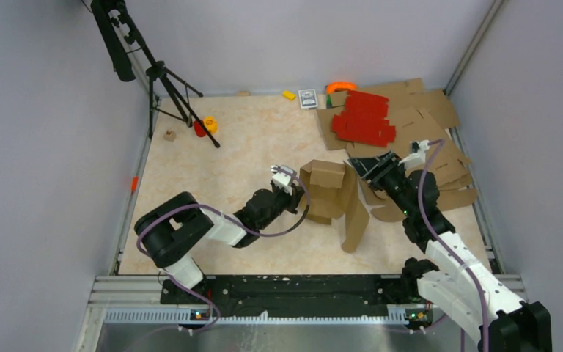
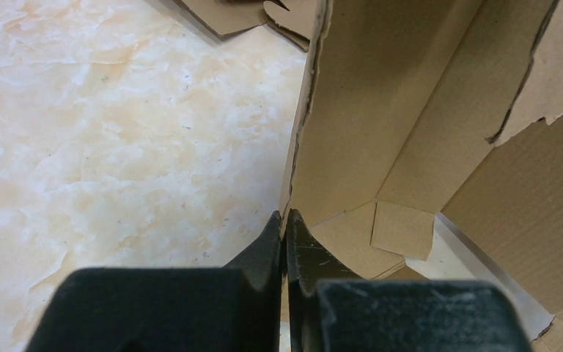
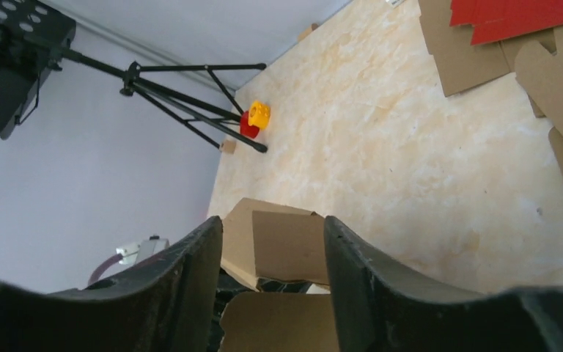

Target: Fold the paper box

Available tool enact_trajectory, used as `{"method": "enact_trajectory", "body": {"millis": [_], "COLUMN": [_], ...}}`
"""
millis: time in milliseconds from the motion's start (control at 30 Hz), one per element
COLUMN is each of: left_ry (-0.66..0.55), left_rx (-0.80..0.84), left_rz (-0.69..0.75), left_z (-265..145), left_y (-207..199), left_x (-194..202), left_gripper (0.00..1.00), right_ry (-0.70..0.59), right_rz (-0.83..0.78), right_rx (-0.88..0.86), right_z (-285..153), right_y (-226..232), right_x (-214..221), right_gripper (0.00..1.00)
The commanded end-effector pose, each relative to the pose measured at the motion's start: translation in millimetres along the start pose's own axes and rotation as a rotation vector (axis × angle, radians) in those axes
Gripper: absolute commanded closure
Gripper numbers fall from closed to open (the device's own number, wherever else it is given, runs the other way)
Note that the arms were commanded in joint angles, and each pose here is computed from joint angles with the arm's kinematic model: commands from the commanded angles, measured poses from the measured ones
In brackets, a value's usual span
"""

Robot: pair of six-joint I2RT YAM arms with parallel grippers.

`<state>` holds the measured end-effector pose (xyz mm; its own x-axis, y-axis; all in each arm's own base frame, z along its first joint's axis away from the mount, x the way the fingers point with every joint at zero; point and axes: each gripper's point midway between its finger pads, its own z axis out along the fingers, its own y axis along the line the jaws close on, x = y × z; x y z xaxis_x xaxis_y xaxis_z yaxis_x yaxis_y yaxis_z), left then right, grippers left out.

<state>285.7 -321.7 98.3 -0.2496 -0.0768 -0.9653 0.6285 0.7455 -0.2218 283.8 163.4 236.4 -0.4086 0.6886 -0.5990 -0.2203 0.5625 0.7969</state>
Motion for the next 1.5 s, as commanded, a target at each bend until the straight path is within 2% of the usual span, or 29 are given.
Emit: {"method": "enact_trajectory", "body": {"millis": [0,133,233,300,400,500,600,633,767,1167,1400,1467], "left_ry": [-0.057,-0.057,-0.058,-0.060,-0.061,-0.059,-0.060,-0.060,-0.058,-0.070,-0.136,-0.150], "left_rx": [0.007,0.007,0.006,0.006,0.009,0.012,0.015,0.016,0.017,0.030,0.012,0.006], "left_rz": [0.010,0.011,0.013,0.014,0.016,0.018,0.019,0.020,0.023,-0.032,-0.027,-0.031], "left_z": [-1.5,-1.2,-1.5,-1.6,-1.9,-1.7,-1.4,-1.2,-0.1,5.6,6.3,6.8], "left_y": [-3.0,-3.6,-3.6,-3.9,-5.0,-6.1,-8.5,-9.2,-11.9,-24.9,-19.8,-18.4], "left_x": [-13.3,-12.4,-12.3,-12.6,-12.6,-11.2,-10.4,-10.0,-8.4,-8.5,-15.0,-16.8], "left_gripper": [1.00,1.00,1.00,1.00,1.00,1.00,1.00,1.00,1.00,1.00,1.00,1.00], "right_ry": [-0.111,-0.147,-0.160,-0.143,-0.079,0.060,0.233,0.288,0.403,0.478,0.514,0.529], "right_rz": [0.100,0.121,0.121,0.102,0.033,-0.042,-0.114,-0.120,-0.119,-0.076,-0.167,-0.190], "right_rx": [-0.013,0.055,0.206,0.296,0.335,0.358,0.291,0.217,0.124,0.087,0.062,0.052], "right_z": [-1.0,-2.8,-8.2,-12.7,-16.2,-18.7,-18.1,-15.9,-11.0,9.3,5.2,4.7], "right_y": [1.6,-11.8,-41.9,-61.9,-77.6,-93.1,-95.2,-87.6,-86.4,-89.1,-90.7,-91.2], "right_x": [-15.1,-19.3,-17.3,-11.1,4.0,32.5,65.3,77.1,104.6,126.0,128.4,129.8], "right_gripper": [0.51,0.64,0.83,1.00,1.00,1.00,1.00,1.00,0.94,0.90,0.61,0.58]}}
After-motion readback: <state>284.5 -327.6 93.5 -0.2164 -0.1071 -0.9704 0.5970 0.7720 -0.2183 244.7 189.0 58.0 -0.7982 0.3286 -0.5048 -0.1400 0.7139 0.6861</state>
